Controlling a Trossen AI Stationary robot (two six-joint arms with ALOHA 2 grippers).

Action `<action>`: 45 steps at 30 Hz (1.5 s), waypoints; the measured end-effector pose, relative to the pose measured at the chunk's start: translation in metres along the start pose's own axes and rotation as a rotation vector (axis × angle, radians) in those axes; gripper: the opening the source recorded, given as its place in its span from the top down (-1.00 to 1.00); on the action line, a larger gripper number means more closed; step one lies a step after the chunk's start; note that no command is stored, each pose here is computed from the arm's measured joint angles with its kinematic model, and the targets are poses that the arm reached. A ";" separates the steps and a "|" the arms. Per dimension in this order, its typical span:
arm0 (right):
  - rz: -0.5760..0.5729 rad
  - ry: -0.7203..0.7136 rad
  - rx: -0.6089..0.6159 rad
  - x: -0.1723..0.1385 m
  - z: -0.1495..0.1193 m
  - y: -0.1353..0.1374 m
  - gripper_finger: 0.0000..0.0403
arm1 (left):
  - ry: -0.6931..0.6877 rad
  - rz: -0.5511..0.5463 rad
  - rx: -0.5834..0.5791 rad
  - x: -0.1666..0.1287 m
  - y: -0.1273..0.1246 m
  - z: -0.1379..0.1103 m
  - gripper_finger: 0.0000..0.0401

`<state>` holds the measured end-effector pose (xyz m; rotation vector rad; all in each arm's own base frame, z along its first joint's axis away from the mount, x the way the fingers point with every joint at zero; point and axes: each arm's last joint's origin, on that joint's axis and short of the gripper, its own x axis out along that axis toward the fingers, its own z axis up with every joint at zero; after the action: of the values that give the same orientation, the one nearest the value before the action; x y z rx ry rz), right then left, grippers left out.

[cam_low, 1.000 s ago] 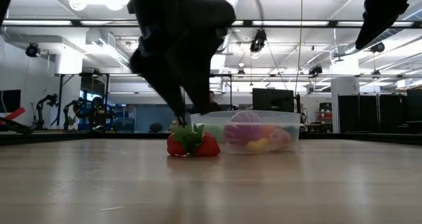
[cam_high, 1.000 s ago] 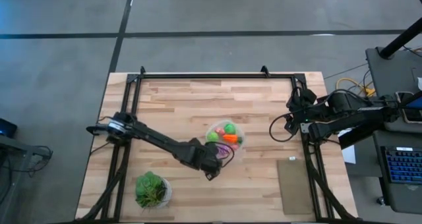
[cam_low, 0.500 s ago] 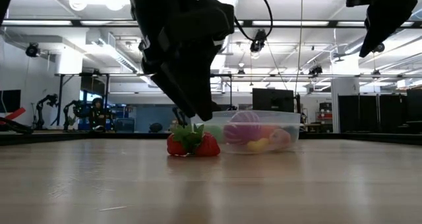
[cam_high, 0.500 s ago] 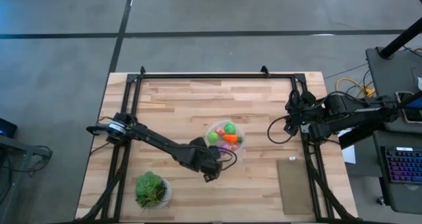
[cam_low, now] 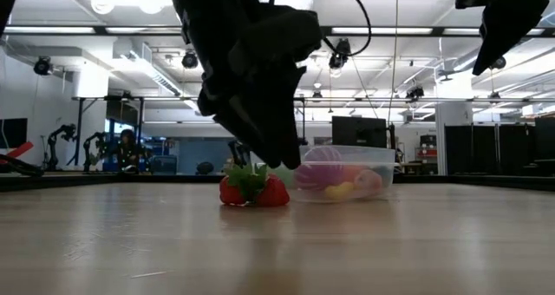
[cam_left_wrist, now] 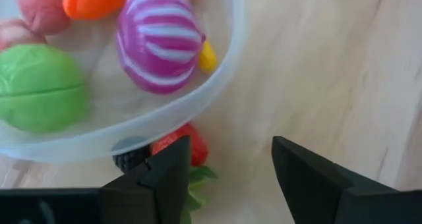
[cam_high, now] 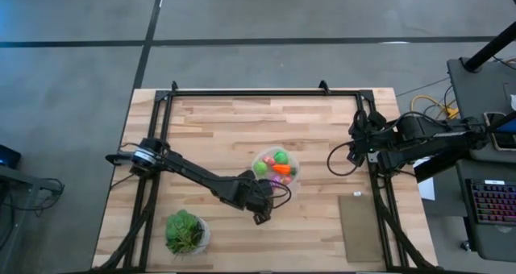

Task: Pick and placing Produce into tupperware
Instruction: Put the right red strawberry into the transparent bin

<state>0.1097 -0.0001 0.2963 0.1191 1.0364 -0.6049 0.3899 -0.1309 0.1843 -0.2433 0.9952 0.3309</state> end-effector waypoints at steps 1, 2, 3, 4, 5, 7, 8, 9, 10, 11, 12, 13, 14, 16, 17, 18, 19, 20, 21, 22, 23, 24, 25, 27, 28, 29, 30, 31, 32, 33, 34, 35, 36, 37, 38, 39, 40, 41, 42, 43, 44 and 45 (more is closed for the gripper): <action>0.000 0.000 0.000 0.000 0.000 0.000 -0.15 | 0.005 0.003 -0.002 0.001 0.000 -0.001 0.03; 0.000 0.000 0.000 0.000 0.000 0.000 -0.15 | 0.003 0.005 -0.008 0.001 0.001 -0.001 0.03; -0.001 0.001 -0.001 0.000 0.000 0.000 -0.15 | 0.000 0.009 -0.018 0.001 0.001 -0.001 0.03; -0.001 0.000 -0.001 0.000 0.000 0.000 -0.15 | 0.001 0.016 -0.020 0.002 0.002 -0.002 0.03; -0.001 0.000 -0.001 0.000 0.000 0.000 -0.15 | 0.008 0.025 -0.019 0.003 0.004 -0.003 0.03; -0.001 0.000 -0.003 0.000 0.000 0.000 -0.15 | 0.013 0.038 -0.016 0.005 0.006 -0.005 0.03; -0.001 0.000 -0.004 0.000 0.000 0.000 -0.15 | 0.014 0.037 -0.018 0.005 0.006 -0.005 0.03; -0.001 0.000 -0.003 0.000 0.000 0.000 -0.15 | 0.014 0.039 -0.020 0.006 0.007 -0.006 0.03; -0.001 0.000 -0.004 0.000 0.000 0.000 -0.15 | 0.012 0.045 -0.019 0.007 0.008 -0.007 0.03; -0.001 0.000 -0.004 0.000 0.000 0.000 -0.15 | 0.010 0.048 -0.020 0.008 0.009 -0.008 0.03; -0.001 0.001 -0.004 0.000 0.000 0.000 -0.15 | 0.006 0.048 -0.024 0.009 0.010 -0.008 0.03; -0.001 0.000 -0.004 0.000 0.000 0.000 -0.15 | 0.008 0.045 -0.026 0.010 0.010 -0.008 0.03; -0.001 0.000 -0.003 0.000 0.000 0.000 -0.15 | 0.012 0.047 -0.026 0.011 0.011 -0.009 0.03; -0.001 0.000 -0.003 0.000 0.000 0.000 -0.15 | 0.017 0.055 -0.030 0.013 0.014 -0.009 0.03; -0.001 0.000 -0.003 0.000 0.000 0.000 -0.15 | 0.012 0.054 -0.035 0.015 0.015 -0.009 0.03; -0.001 0.000 -0.003 0.000 0.000 0.000 -0.15 | 0.007 0.053 -0.038 0.016 0.016 -0.009 0.03; -0.001 0.001 -0.004 0.000 0.000 0.000 -0.15 | 0.009 0.055 -0.040 0.016 0.017 -0.009 0.03; -0.001 0.001 -0.004 0.000 0.000 0.000 -0.15 | 0.012 0.057 -0.039 0.017 0.018 -0.009 0.03; -0.001 0.001 -0.004 0.000 0.000 0.000 -0.15 | 0.012 0.058 -0.040 0.017 0.018 -0.009 0.03; -0.001 0.001 -0.004 0.000 0.000 0.000 -0.15 | 0.010 0.057 -0.040 0.017 0.018 -0.009 0.03; -0.001 0.001 -0.003 0.000 0.000 0.000 -0.15 | 0.009 0.058 -0.041 0.017 0.018 -0.010 0.03; -0.001 0.001 -0.003 0.000 0.000 0.000 -0.15 | 0.010 0.059 -0.040 0.018 0.019 -0.011 0.03; -0.001 0.001 -0.003 0.000 0.000 0.000 -0.15 | 0.015 0.062 -0.038 0.019 0.019 -0.012 0.03; -0.001 0.001 -0.003 0.000 0.000 0.000 -0.15 | 0.034 0.066 -0.032 0.024 0.019 -0.015 0.03; -0.001 0.001 -0.003 0.000 0.000 0.000 -0.15 | 0.050 0.056 -0.030 0.027 0.019 -0.017 0.03; -0.001 0.001 -0.003 0.000 0.000 0.000 -0.15 | 0.061 0.046 -0.031 0.029 0.018 -0.018 0.03; -0.002 0.001 -0.003 0.000 0.000 0.000 -0.15 | 0.069 0.028 -0.033 0.032 0.016 -0.019 0.03; -0.002 0.002 -0.003 0.000 0.000 0.000 -0.15 | 0.071 0.019 -0.035 0.033 0.016 -0.018 0.03; -0.002 0.002 -0.003 0.000 0.000 0.000 -0.15 | 0.071 0.015 -0.036 0.033 0.015 -0.018 0.03; -0.002 0.003 -0.001 0.000 0.000 0.000 -0.15 | 0.068 0.013 -0.037 0.034 0.015 -0.018 0.03; -0.003 0.004 -0.001 0.000 0.000 0.000 -0.15 | 0.063 0.016 -0.038 0.034 0.015 -0.018 0.03; -0.003 0.004 -0.002 0.000 -0.001 0.000 -0.15 | 0.052 0.023 -0.042 0.033 0.015 -0.017 0.03; -0.003 0.005 -0.002 0.000 -0.001 0.000 -0.15 | 0.039 0.032 -0.045 0.032 0.015 -0.016 0.03; -0.003 0.005 -0.002 0.000 -0.001 0.000 -0.15 | 0.029 0.038 -0.047 0.032 0.015 -0.016 0.04; -0.003 0.005 -0.002 0.000 0.000 0.000 -0.15 | 0.026 0.037 -0.046 0.032 0.016 -0.015 0.06; -0.003 0.005 -0.002 0.000 0.000 0.000 -0.15 | 0.027 0.037 -0.045 0.033 0.017 -0.014 0.08; -0.003 0.005 -0.002 0.000 0.000 0.000 -0.15 | 0.026 0.038 -0.047 0.033 0.017 -0.014 0.10; -0.003 0.005 -0.002 0.000 0.000 0.000 -0.15 | 0.026 0.037 -0.051 0.033 0.017 -0.014 0.14; -0.003 0.005 -0.002 0.000 0.000 0.000 -0.15 | 0.027 0.036 -0.061 0.033 0.018 -0.014 0.18; -0.003 0.005 -0.002 0.000 0.000 0.000 -0.15 | 0.025 0.038 -0.075 0.033 0.018 -0.014 0.22; -0.003 0.005 -0.002 0.000 0.000 0.000 -0.15 | 0.023 0.038 -0.082 0.033 0.018 -0.014 0.26; -0.003 0.005 -0.002 0.000 0.000 0.000 -0.15 | 0.022 0.039 -0.082 0.033 0.018 -0.014 0.29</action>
<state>0.1092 -0.0002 0.2960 0.1173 1.0417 -0.6070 0.3887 -0.1142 0.1483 -0.3025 1.0100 0.4061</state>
